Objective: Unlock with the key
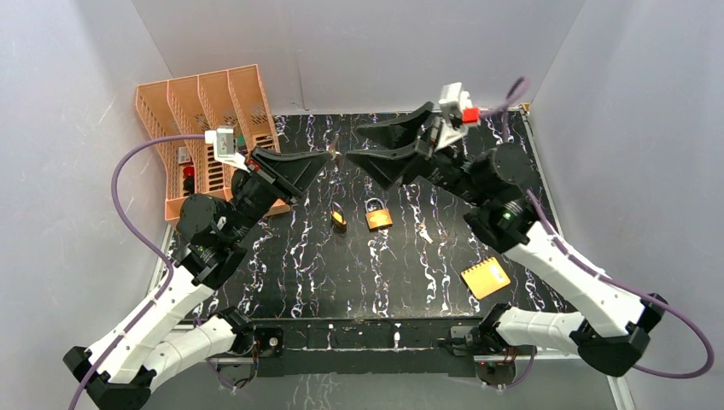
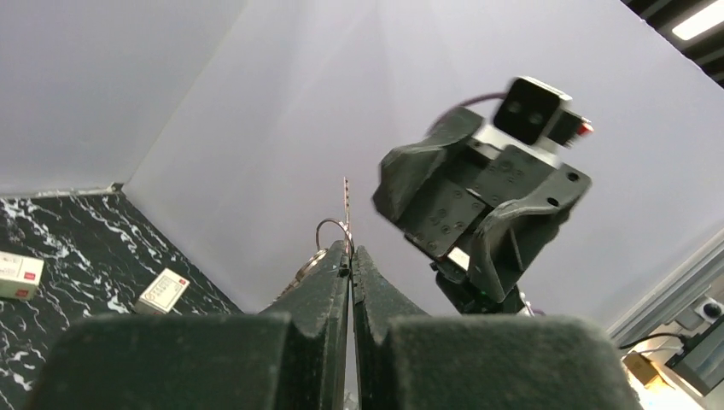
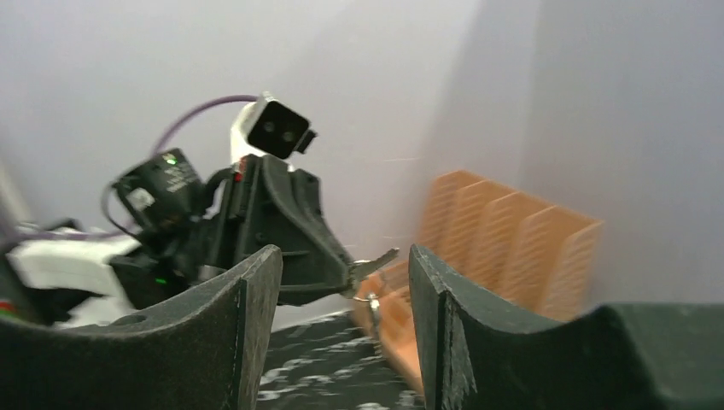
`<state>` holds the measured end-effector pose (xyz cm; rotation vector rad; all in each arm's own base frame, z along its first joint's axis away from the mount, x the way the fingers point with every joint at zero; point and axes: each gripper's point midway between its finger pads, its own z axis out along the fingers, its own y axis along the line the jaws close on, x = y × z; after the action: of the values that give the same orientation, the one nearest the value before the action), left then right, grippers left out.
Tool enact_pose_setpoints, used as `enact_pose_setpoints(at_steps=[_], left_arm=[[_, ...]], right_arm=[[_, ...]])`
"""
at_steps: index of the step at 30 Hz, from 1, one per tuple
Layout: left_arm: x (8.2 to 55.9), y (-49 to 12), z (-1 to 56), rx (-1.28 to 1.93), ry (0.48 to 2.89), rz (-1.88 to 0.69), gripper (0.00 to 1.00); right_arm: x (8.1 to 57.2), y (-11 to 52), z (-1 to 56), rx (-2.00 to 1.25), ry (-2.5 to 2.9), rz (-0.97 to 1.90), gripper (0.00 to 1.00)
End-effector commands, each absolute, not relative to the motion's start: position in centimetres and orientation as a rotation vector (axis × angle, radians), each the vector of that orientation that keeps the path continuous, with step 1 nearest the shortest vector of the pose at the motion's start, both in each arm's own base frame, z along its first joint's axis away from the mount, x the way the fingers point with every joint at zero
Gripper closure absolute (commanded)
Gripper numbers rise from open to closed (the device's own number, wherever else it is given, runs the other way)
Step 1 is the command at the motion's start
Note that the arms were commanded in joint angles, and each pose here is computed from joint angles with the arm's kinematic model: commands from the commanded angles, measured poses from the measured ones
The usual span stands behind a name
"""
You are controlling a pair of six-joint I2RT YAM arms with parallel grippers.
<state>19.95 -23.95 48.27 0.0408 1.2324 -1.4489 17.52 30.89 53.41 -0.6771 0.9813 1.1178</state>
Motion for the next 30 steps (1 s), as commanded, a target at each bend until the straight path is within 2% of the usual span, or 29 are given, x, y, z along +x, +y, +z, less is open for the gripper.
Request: enact_pose_setpoints(at_steps=[1, 12, 21, 30], left_arm=[[16.8, -21.6, 53.0, 0.132, 0.966, -1.444, 1.00], [14.7, -20.9, 54.6, 0.213, 0.851, -1.434, 1.00], [14.4, -21.2, 54.5, 0.243, 0.856, -1.438, 1.00], [14.5, -21.6, 54.5, 0.262, 0.863, -1.440, 1.00]], right_arm=[[14.2, 33.0, 54.6, -0.617, 1.029, 1.576, 0.37], [14.1, 33.7, 54.3, -0.544, 1.022, 1.732, 0.47], [14.0, 32.9, 56.3, -0.540, 0.918, 1.683, 0.42], [13.9, 33.7, 56.9, -0.589, 0.894, 1.698, 0.48]])
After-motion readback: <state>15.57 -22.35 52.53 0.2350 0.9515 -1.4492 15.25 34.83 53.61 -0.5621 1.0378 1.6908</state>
